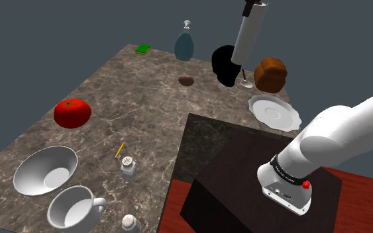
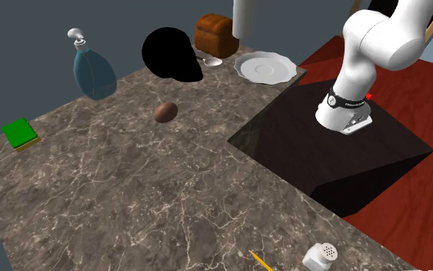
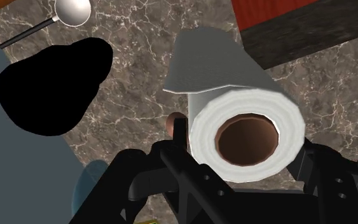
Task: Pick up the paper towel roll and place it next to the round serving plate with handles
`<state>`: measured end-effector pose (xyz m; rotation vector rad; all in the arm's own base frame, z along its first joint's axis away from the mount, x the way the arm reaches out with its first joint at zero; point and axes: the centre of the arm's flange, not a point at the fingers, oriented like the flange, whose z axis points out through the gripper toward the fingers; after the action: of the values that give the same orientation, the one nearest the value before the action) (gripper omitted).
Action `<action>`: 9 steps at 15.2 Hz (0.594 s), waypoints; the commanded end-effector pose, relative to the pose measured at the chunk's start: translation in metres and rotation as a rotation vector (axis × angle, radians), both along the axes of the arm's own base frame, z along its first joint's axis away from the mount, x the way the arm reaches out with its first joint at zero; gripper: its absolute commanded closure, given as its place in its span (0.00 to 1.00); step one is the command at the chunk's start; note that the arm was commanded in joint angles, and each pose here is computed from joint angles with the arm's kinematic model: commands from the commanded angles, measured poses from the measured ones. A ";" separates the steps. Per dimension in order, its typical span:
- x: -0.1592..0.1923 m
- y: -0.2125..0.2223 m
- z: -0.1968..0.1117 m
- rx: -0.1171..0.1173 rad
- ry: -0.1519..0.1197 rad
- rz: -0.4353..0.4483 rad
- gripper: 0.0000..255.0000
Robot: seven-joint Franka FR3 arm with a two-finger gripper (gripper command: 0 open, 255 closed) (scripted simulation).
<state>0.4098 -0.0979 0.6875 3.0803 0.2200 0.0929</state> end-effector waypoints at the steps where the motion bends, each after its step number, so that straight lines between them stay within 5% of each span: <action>1: -0.016 -0.024 0.003 0.001 0.000 0.002 1.00; 9: -0.036 -0.057 -0.024 0.001 0.000 0.002 1.00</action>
<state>0.3730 -0.1548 0.6685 3.0809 0.2221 0.0922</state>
